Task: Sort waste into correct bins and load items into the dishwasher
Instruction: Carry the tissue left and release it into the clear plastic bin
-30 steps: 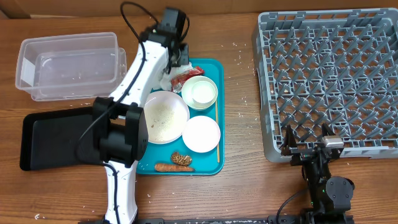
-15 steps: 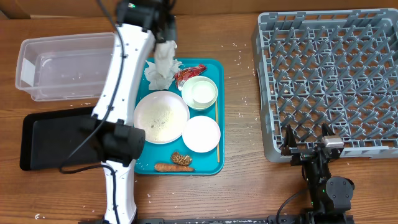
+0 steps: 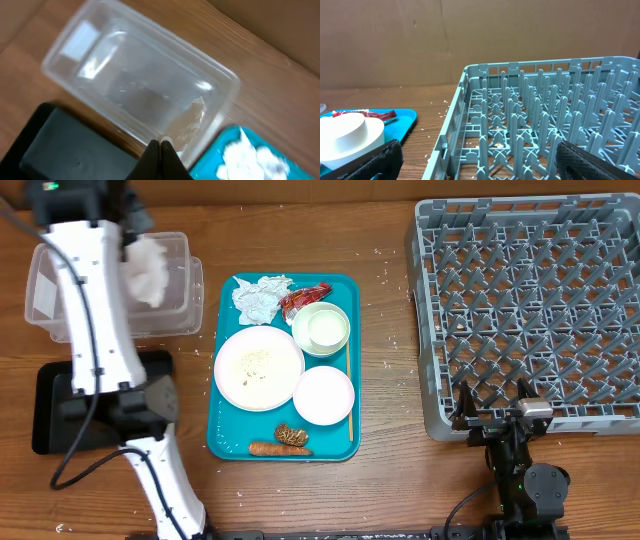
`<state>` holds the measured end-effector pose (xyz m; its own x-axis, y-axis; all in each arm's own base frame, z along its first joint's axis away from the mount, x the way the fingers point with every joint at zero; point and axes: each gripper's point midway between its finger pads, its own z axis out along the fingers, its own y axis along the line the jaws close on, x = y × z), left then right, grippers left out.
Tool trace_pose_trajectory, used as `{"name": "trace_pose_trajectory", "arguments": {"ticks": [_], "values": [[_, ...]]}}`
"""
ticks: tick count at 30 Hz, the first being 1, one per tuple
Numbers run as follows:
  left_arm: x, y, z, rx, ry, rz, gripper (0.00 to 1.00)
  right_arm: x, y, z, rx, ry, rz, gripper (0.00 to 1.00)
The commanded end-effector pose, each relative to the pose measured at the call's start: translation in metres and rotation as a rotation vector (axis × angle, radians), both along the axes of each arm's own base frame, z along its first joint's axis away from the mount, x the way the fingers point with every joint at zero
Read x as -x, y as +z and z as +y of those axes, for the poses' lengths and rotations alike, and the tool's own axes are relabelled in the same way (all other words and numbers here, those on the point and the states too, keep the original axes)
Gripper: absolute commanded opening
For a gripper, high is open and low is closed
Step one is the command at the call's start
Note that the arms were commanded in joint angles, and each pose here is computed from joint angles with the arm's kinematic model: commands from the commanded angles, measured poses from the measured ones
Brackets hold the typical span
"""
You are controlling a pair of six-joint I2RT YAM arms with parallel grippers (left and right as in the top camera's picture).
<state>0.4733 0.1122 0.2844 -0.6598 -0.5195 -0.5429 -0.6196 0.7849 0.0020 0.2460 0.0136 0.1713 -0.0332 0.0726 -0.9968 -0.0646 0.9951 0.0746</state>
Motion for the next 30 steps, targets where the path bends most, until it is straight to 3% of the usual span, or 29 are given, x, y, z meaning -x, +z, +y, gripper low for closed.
{"name": "trace_pose_trajectory", "arguments": {"ticks": [1,2,5,7,10,16,25,30], "values": [[0.004,-0.006,0.031,0.052,0.128,-0.027,0.38,0.0,-0.001,0.002,0.0,0.007,-0.005,1.0],[0.002,-0.01,0.036,0.069,0.134,-0.029,0.49,0.0,-0.001,0.002,0.0,0.007,-0.005,1.0],[0.0,-0.014,0.043,0.105,0.141,-0.04,0.52,0.0,-0.001,0.002,0.0,0.007,-0.006,1.0],[-0.003,-0.015,0.042,0.13,0.132,-0.051,0.74,0.0,-0.001,0.002,0.0,0.007,-0.006,1.0],[-0.008,-0.016,0.033,0.177,0.104,-0.064,0.75,0.0,-0.001,0.002,0.0,0.007,-0.005,1.0],[-0.013,-0.02,-0.008,0.277,-0.042,-0.041,0.72,0.0,-0.001,0.002,0.0,0.007,-0.005,1.0],[0.024,-0.033,0.012,0.163,0.08,0.113,0.43,0.0,-0.001,0.002,0.0,0.007,-0.005,1.0],[0.035,-0.037,0.043,0.064,0.151,0.159,0.47,0.0,-0.001,0.002,0.0,0.007,-0.006,1.0]]}}
